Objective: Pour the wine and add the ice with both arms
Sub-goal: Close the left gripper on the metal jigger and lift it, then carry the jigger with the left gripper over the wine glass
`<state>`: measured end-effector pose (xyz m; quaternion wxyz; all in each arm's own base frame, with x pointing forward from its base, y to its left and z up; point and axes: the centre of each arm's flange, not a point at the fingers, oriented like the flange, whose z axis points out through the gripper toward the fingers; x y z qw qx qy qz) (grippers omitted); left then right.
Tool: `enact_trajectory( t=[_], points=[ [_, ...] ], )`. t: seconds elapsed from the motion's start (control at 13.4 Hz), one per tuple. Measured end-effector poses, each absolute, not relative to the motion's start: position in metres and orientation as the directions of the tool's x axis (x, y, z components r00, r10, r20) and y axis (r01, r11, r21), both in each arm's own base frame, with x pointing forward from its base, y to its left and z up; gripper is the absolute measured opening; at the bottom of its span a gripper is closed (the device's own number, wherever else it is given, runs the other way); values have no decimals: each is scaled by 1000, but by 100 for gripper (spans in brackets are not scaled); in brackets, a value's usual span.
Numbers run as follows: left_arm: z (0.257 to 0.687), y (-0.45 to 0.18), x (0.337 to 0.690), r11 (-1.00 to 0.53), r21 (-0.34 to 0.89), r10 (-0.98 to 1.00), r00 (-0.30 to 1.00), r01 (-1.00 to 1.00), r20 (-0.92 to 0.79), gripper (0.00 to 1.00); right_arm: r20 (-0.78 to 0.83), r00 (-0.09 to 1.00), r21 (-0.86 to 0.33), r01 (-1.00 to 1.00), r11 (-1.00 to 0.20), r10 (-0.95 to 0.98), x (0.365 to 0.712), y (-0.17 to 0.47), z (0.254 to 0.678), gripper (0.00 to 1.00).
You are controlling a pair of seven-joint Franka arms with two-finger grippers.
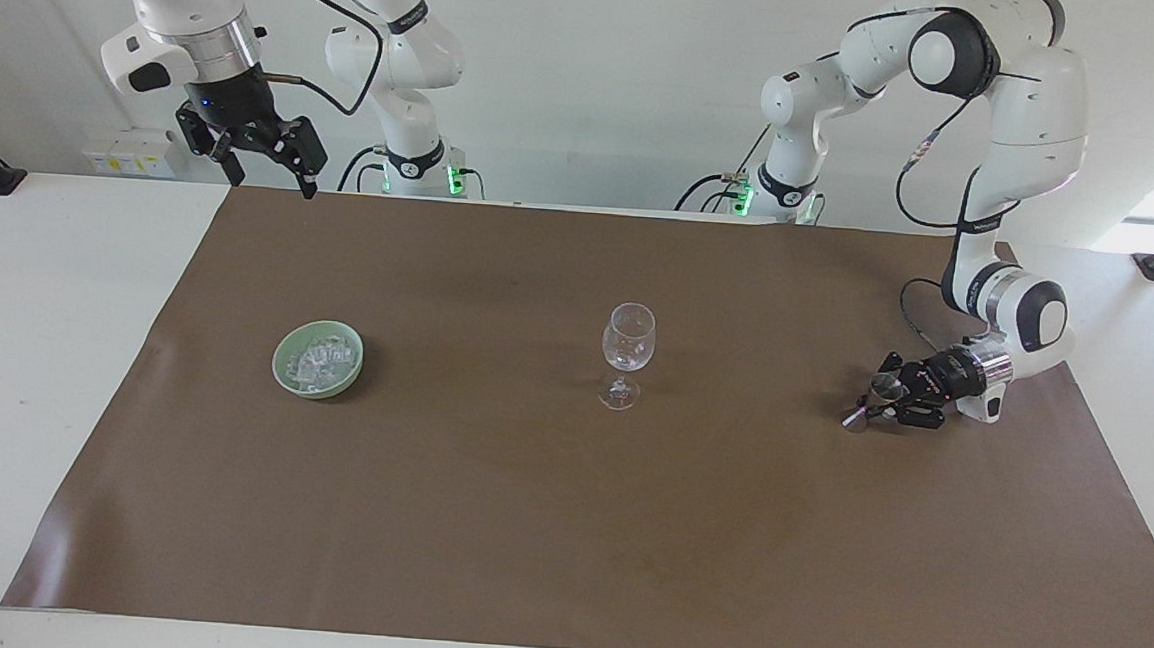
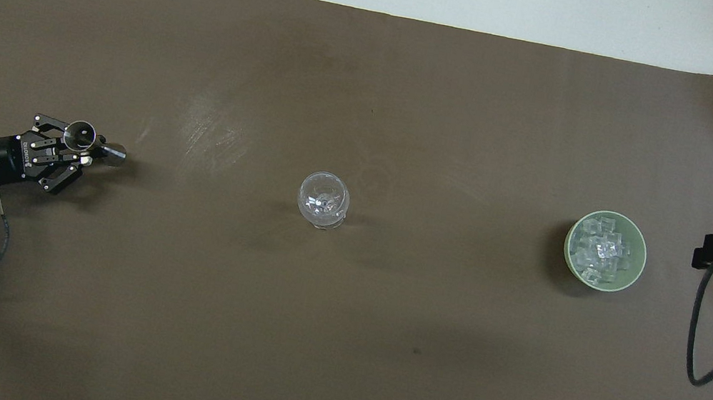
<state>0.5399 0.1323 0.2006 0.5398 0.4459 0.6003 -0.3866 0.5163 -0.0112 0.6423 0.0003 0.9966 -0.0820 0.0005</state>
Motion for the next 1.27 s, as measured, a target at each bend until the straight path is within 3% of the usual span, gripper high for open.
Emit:
enact_trajectory(
  t=[0.45,1.27],
  points=[
    [212,123,543,286,25,50,11,958,-999,20,1,987,0,-163,-987,-163,516,-11,642,100],
    [277,61,564,173,-1,43,-9,985,-999,20,1,987,0,-163,-987,-163,516,-11,642,100]
  ],
)
